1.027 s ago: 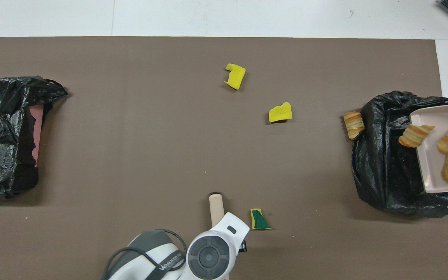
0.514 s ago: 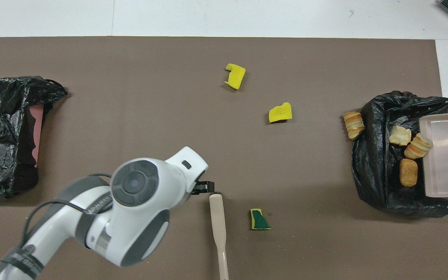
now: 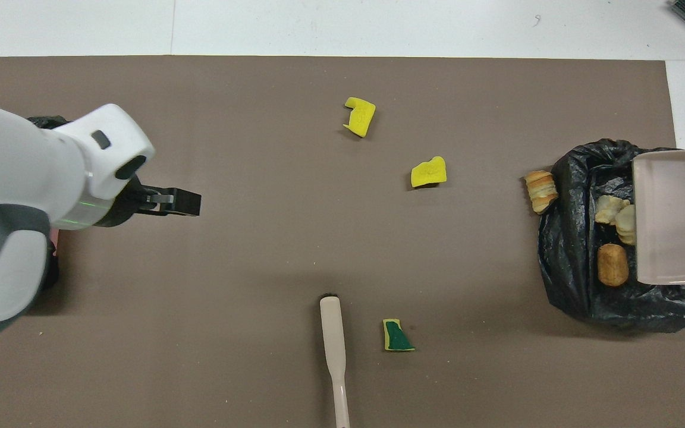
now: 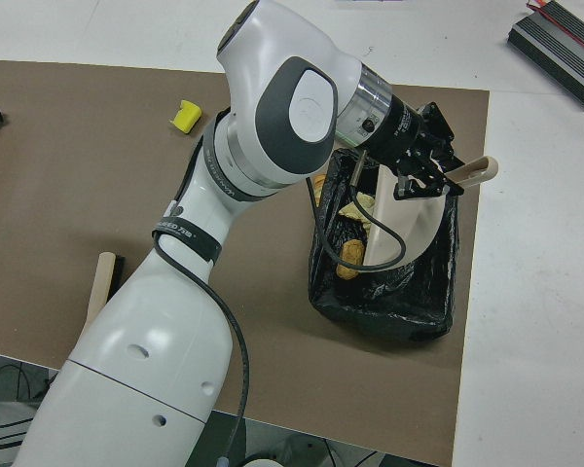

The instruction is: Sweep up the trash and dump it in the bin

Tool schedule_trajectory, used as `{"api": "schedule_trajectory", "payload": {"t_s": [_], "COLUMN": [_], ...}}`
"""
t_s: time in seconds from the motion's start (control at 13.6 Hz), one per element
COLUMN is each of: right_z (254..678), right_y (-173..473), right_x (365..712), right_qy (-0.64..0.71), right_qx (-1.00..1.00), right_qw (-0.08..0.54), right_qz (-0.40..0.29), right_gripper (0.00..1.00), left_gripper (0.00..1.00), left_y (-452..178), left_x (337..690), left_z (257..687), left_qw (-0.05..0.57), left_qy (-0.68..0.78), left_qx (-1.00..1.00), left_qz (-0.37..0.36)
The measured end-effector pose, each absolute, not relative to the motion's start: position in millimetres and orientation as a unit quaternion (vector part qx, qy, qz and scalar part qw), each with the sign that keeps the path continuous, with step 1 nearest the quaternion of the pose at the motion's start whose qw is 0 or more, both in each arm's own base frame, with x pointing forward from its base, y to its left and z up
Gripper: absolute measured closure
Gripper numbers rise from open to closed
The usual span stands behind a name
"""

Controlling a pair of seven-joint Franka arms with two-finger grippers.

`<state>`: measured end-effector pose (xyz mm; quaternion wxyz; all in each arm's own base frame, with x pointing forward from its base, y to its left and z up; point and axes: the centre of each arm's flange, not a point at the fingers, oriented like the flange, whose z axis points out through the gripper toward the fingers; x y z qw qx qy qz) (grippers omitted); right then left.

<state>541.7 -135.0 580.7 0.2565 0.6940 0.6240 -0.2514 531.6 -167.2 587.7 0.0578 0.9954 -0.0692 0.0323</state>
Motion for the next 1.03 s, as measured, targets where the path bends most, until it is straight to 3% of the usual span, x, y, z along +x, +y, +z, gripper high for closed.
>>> {"api": "schedule_trajectory", "payload": {"t_s": [0.44, 0.73, 1.03], "right_z": [564.6, 550.3, 512.4], "right_y": [-72.5, 8.6, 95.4], "right_x": [550.6, 556.3, 561.6], "right_qy": [0.582, 0.467, 0.343], "right_qx": [0.795, 0.877, 0.937], "right_qw": [0.145, 0.104, 0.064], "right_qz": [-0.093, -0.037, -0.028], "right_gripper": [0.69, 0.69, 0.69], "left_gripper": [0.00, 0.00, 0.00], "left_y": [-66.0, -49.5, -36.0], "left_x": [543.0, 545.0, 550.5], "left_z": [649.6, 655.7, 658.5], "left_qw": [0.006, 0.001, 0.018], "left_qy": [-0.129, -0.145, -0.130], "left_qx": [0.991, 0.988, 0.990], "left_qz": [0.046, 0.046, 0.051]}}
